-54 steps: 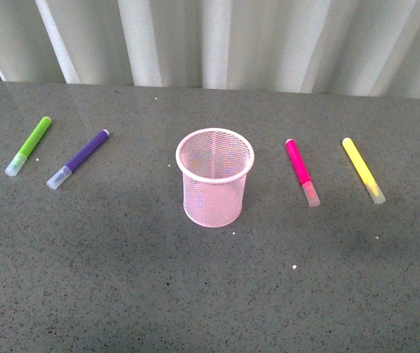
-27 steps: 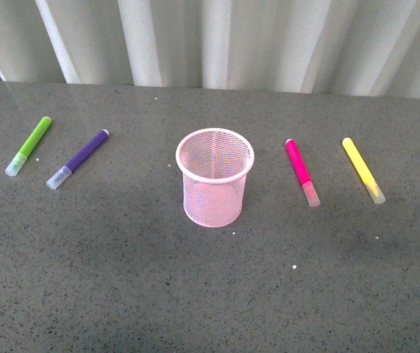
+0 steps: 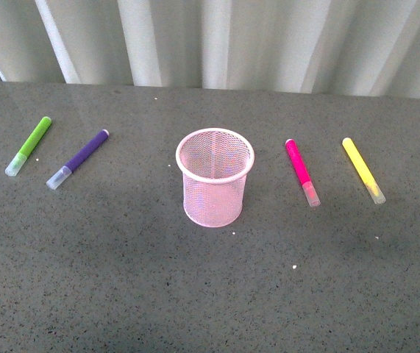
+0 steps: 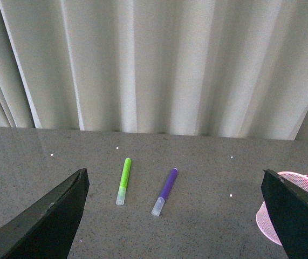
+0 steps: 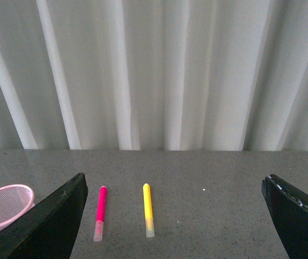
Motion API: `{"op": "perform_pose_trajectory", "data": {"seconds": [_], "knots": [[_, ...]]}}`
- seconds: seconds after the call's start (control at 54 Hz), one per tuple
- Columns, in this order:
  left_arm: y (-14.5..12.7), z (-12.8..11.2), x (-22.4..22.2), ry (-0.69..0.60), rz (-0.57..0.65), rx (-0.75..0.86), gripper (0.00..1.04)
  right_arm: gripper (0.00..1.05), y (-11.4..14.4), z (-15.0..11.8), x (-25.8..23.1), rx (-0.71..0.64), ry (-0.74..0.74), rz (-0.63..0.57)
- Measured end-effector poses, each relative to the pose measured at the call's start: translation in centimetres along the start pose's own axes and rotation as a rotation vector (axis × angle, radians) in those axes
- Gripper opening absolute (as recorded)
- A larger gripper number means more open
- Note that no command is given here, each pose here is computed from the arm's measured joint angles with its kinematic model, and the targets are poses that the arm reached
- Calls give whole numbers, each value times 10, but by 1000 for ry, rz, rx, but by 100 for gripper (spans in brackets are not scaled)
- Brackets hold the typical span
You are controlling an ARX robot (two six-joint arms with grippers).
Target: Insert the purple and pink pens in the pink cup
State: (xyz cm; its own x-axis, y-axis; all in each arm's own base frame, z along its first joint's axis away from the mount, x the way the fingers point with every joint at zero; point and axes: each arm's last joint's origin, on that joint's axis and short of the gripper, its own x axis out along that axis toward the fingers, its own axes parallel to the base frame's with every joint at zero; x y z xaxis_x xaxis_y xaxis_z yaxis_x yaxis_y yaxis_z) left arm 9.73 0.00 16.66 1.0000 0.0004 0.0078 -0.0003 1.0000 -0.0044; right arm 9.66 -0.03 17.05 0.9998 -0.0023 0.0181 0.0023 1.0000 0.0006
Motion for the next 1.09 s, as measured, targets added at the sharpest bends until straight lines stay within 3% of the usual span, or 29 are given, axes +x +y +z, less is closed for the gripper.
{"op": "perform_pose_trajectory", "data": {"seconds": [0.074,0.167,0.222,0.333,0.5,0.611,0.704,0.815,0.963,1.093], "knots": [[0,-1,0,19,1,-21,98,98,0,0,0,0,0,0],[2,7,3,289,52,-232,98,98,0,0,0,0,0,0],[4,19,11,345,93,-344,98,98,0,0,0,0,0,0],[6,59,37,289,92,-423,98,98,0,0,0,0,0,0],[4,116,94,197,30,-332,98,98,0,0,0,0,0,0],[-5,133,153,306,-48,-255,98,98,0,0,0,0,0,0],[-25,119,202,541,-155,-194,98,98,0,0,0,0,0,0],[-51,65,252,814,-176,-32,98,98,0,0,0,0,0,0],[-68,3,281,984,-178,66,98,98,0,0,0,0,0,0],[-75,-12,292,1008,-184,83,98,98,0,0,0,0,0,0]]}}
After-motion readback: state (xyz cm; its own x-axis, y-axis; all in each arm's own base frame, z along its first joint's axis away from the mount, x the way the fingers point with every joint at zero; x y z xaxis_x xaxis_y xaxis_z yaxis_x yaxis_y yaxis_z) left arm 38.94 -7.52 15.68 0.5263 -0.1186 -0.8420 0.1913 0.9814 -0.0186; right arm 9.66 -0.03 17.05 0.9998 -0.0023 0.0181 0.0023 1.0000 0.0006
